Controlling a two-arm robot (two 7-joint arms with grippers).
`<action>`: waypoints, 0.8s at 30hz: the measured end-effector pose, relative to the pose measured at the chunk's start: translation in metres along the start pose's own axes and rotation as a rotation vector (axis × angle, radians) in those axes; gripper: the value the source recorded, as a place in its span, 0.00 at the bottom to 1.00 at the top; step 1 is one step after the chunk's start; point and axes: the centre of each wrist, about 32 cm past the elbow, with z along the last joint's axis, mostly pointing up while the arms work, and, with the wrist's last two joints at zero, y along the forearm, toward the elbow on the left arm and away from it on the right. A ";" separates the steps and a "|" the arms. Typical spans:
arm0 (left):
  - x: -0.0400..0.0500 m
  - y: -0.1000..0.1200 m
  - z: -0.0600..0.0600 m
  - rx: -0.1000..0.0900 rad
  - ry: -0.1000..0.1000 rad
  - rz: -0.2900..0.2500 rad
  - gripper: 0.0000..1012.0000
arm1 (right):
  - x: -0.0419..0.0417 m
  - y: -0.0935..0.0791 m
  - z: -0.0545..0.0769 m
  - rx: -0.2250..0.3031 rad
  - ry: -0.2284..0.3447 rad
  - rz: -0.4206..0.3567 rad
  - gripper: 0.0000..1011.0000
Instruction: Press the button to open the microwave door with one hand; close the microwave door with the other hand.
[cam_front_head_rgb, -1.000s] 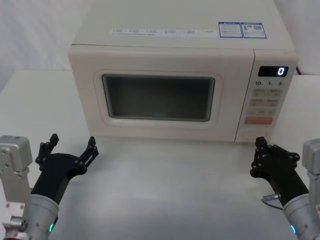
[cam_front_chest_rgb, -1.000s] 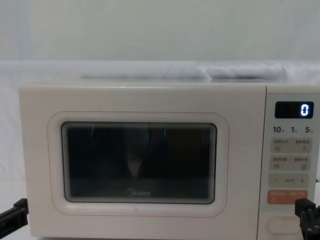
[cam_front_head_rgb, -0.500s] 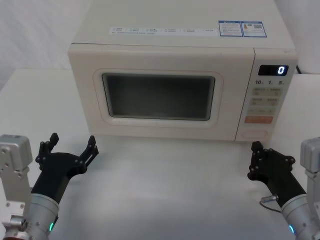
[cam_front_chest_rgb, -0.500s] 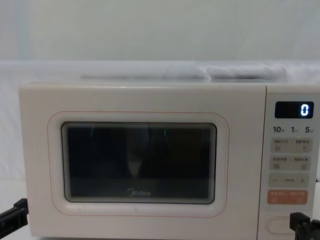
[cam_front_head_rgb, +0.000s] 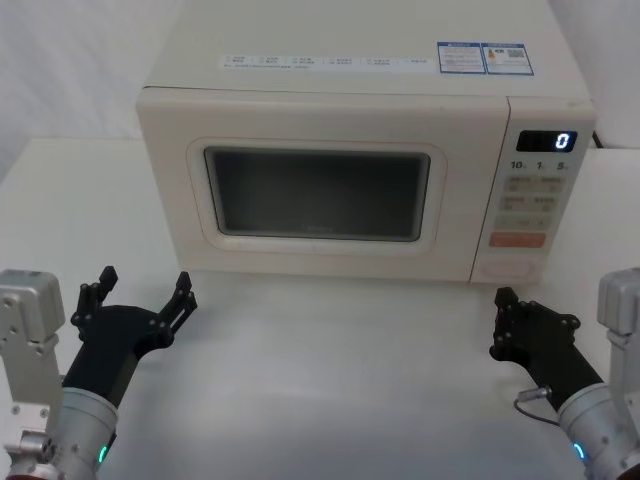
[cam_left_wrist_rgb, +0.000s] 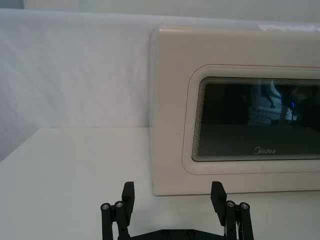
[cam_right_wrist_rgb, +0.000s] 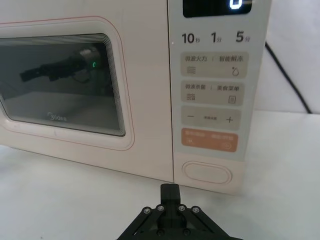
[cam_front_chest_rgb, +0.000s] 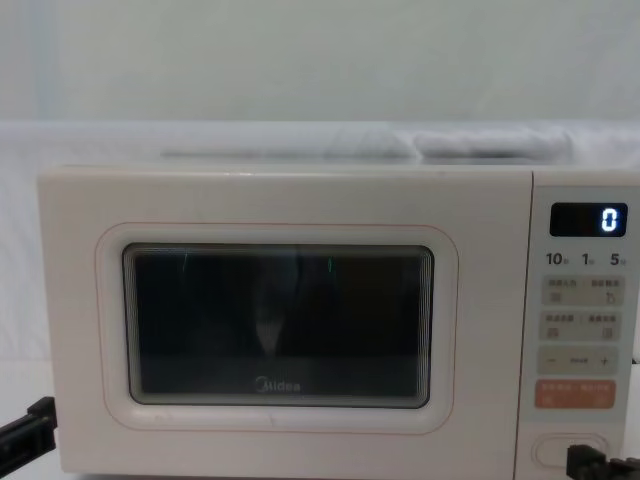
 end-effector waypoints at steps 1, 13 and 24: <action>0.0000 0.000 0.000 0.000 0.000 0.000 0.99 | 0.0004 0.001 0.000 -0.002 0.005 0.002 0.00; 0.0000 0.000 0.000 0.000 0.000 0.000 0.99 | 0.0012 0.013 -0.008 -0.035 0.050 0.028 0.00; 0.0000 0.000 0.000 0.000 0.000 0.000 0.99 | 0.0018 0.024 -0.009 -0.022 0.066 0.007 0.00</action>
